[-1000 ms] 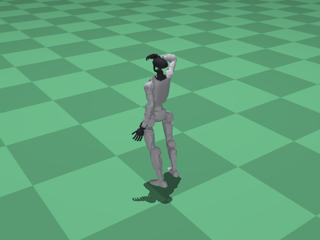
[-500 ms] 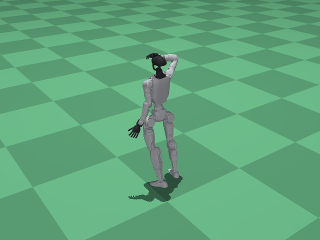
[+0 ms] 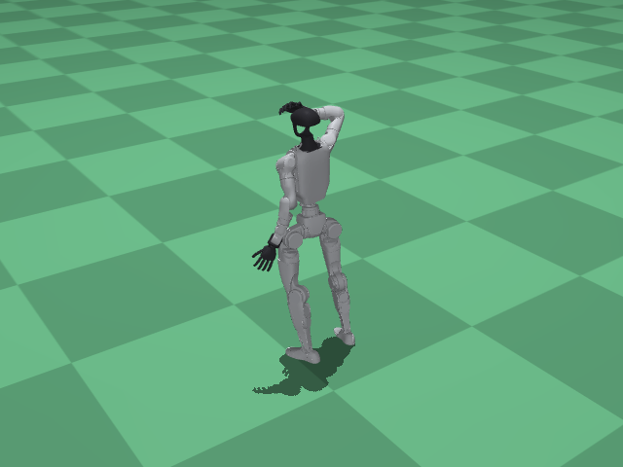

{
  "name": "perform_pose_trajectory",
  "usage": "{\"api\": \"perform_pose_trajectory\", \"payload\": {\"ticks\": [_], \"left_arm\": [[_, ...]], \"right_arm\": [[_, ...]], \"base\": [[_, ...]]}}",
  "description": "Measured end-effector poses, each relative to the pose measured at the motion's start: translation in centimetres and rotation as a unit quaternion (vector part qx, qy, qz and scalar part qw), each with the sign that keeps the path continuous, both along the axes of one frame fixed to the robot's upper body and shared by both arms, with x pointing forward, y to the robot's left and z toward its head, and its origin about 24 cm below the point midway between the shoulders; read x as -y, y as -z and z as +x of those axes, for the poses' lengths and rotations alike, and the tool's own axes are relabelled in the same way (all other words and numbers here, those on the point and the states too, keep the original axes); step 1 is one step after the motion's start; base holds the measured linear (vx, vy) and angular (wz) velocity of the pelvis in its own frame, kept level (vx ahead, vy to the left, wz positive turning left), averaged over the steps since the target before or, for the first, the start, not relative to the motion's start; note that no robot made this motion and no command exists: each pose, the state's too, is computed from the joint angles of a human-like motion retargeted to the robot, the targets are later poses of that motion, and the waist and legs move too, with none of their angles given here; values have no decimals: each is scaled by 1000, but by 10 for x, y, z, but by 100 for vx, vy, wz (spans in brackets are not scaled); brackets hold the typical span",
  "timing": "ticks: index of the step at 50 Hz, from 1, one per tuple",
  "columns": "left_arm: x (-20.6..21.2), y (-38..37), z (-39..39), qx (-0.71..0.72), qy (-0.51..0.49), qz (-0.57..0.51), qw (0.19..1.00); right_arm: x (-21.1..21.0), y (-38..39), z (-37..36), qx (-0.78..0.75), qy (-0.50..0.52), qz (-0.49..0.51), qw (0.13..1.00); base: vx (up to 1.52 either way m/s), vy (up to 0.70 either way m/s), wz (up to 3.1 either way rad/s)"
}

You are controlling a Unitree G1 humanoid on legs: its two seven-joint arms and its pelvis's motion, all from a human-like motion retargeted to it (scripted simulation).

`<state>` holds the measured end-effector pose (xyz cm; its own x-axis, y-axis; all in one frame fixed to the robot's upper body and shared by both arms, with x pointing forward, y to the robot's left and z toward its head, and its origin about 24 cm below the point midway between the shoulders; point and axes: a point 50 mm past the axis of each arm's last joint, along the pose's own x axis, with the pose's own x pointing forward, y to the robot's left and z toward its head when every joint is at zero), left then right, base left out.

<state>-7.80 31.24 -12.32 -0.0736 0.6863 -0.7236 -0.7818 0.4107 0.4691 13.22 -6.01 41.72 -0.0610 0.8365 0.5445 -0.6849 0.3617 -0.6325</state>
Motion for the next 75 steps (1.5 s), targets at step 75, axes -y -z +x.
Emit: {"api": "perform_pose_trajectory", "payload": {"ticks": [75], "left_arm": [[207, -471, 305, 708, 573, 411, 39]], "right_arm": [[-11, 54, 84, 564, 316, -142, 750]], "base": [[2, 0, 2]]}}
